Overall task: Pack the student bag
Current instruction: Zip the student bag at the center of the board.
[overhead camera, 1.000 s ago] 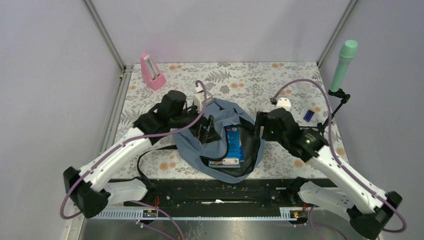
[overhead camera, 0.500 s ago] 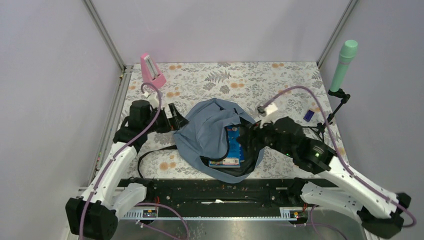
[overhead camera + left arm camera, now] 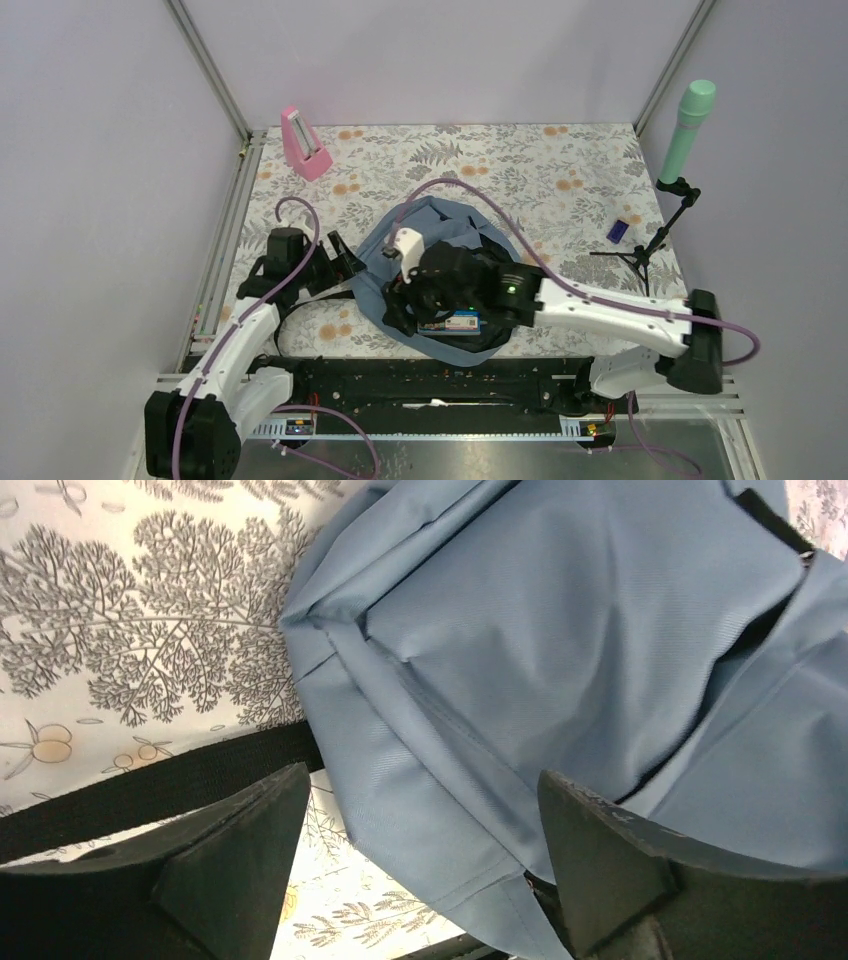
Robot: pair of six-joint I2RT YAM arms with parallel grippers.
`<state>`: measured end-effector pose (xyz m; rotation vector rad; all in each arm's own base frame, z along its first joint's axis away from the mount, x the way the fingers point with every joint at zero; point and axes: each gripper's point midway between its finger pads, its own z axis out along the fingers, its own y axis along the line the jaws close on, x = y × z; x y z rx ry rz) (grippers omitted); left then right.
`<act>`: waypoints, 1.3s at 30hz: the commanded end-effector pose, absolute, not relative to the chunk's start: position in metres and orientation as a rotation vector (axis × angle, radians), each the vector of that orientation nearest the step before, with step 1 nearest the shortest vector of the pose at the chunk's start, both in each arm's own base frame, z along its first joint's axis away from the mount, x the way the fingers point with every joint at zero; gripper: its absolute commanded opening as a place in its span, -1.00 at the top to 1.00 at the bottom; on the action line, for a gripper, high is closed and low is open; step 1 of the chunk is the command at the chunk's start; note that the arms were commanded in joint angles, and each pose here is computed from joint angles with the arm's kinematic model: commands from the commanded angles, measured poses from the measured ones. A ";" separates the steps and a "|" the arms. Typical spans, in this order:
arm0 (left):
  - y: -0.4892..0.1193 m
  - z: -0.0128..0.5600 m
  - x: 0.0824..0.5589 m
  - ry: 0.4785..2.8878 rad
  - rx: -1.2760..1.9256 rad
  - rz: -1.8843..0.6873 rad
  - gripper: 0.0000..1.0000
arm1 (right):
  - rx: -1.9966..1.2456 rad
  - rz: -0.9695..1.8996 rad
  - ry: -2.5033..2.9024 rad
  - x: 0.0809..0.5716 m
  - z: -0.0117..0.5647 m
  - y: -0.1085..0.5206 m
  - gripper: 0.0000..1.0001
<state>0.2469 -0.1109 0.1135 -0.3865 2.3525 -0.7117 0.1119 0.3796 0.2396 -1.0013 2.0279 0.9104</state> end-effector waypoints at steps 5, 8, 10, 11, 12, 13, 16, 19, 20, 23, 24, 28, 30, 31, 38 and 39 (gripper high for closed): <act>-0.111 0.089 0.266 2.313 -0.460 -0.718 -0.55 | -0.881 0.832 2.371 0.105 0.171 0.397 -0.30; -0.108 0.082 0.268 2.312 -0.475 -0.699 -0.55 | -0.847 0.740 2.445 0.110 0.150 0.395 -0.22; -0.109 0.078 0.270 2.313 -0.483 -0.703 -0.55 | -0.845 0.667 2.479 0.113 0.137 0.389 -0.16; -0.111 0.077 0.270 2.314 -0.483 -0.705 -0.54 | -0.837 0.635 2.485 0.116 0.133 0.387 -0.15; -0.113 0.074 0.271 2.322 -0.478 -0.704 -0.54 | -0.835 0.600 2.493 0.118 0.128 0.383 -0.15; -0.115 0.071 0.271 2.333 -0.473 -0.702 -0.53 | -0.829 0.566 2.497 0.120 0.126 0.380 -0.14; -0.119 0.059 0.270 2.380 -0.463 -0.686 -0.47 | -0.828 0.506 2.503 0.124 0.119 0.374 -0.13; -0.123 0.051 0.268 2.401 -0.465 -0.688 -0.37 | -0.819 0.487 2.517 0.124 0.113 0.371 -0.10; -0.123 0.049 0.268 2.406 -0.465 -0.685 -0.35 | -0.815 0.482 2.524 0.124 0.110 0.371 -0.09; -0.124 0.045 0.266 2.413 -0.465 -0.676 -0.30 | -0.808 0.494 2.528 0.124 0.107 0.374 -0.05; -0.123 0.043 0.265 2.415 -0.467 -0.671 -0.30 | -0.807 0.508 2.525 0.124 0.107 0.378 -0.03; -0.122 0.039 0.265 2.424 -0.470 -0.661 -0.20 | -0.789 0.526 2.521 0.127 0.106 0.387 0.04; -0.121 0.037 0.264 2.429 -0.472 -0.654 -0.16 | -0.782 0.517 2.527 0.130 0.103 0.388 0.07; -0.121 0.037 0.264 2.427 -0.471 -0.650 -0.12 | -0.773 0.514 2.532 0.131 0.102 0.388 0.10; -0.122 0.035 0.265 2.433 -0.469 -0.651 0.03 | -0.682 0.563 2.563 0.144 0.096 0.387 0.16; -0.122 0.036 0.265 2.433 -0.469 -0.651 0.03 | -0.668 0.586 2.571 0.145 0.095 0.388 0.17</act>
